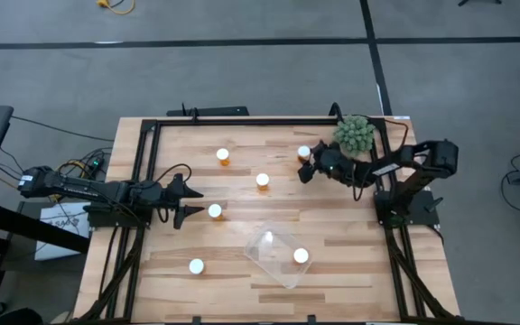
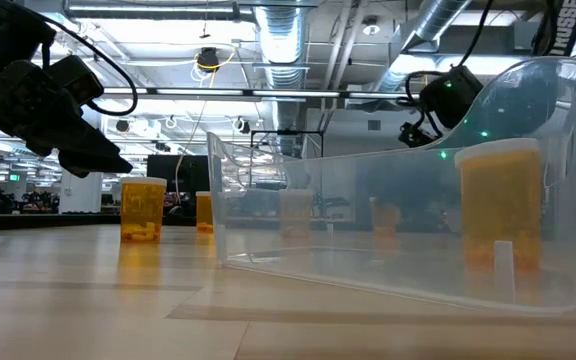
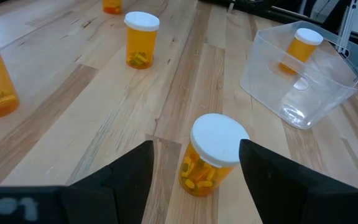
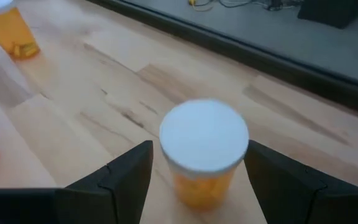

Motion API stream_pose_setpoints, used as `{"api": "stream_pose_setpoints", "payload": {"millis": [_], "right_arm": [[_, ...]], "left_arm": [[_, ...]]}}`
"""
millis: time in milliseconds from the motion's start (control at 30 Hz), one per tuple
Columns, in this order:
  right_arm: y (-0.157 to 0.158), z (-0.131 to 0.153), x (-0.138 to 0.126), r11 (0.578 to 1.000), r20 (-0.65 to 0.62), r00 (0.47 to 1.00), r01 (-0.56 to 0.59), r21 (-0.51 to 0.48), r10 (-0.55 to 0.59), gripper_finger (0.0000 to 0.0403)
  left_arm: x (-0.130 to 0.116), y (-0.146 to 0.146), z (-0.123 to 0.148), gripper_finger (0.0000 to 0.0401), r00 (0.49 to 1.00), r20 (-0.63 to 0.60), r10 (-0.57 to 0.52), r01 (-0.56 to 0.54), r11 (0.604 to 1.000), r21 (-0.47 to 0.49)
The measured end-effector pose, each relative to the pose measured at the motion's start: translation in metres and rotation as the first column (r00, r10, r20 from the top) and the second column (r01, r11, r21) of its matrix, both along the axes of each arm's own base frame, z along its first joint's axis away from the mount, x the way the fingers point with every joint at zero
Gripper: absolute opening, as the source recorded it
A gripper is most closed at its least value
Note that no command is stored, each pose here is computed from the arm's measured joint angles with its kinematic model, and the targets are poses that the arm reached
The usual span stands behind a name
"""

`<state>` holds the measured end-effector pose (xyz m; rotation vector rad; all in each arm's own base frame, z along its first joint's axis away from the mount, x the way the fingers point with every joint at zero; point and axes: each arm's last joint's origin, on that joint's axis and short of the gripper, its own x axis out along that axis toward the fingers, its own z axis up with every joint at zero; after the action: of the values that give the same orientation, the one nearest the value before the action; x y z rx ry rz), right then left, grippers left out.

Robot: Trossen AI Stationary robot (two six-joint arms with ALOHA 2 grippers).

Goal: Pick and place pill bottles into a basket
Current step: Put the orange pill bottle into the transparent container

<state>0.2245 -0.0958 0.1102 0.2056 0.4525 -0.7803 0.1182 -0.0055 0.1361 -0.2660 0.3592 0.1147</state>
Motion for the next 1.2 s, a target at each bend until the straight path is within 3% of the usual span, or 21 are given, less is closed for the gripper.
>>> {"api": "stream_pose_setpoints", "payload": {"millis": [267, 567, 800, 1200], "right_arm": [[-0.015, 0.003, -0.001, 0.999, 0.017, 0.999, -0.031, 0.022, 0.031, 0.0241], [-0.017, 0.003, -0.002, 0.996, 0.018, 0.997, -0.078, 0.041, 0.078, 0.0200], [-0.010, 0.004, 0.002, 0.992, 0.026, 0.993, -0.118, 0.046, 0.117, 0.0217], [0.015, 0.043, 0.051, 0.949, 0.168, 0.936, -0.315, 0.018, 0.308, 0.0204]], "left_arm": [[0.000, 0.000, 0.000, 0.0226, 1.000, 0.000, 0.000, 0.000, 1.000, 0.000], [0.000, 0.000, 0.000, 0.0226, 1.000, 0.000, 0.000, 0.000, 1.000, 0.000], [0.000, 0.000, 0.000, 0.0226, 1.000, 0.000, 0.000, 0.000, 1.000, 0.000], [0.000, 0.000, 0.000, 0.0226, 1.000, 0.000, 0.000, 0.000, 1.000, 0.000]]}}
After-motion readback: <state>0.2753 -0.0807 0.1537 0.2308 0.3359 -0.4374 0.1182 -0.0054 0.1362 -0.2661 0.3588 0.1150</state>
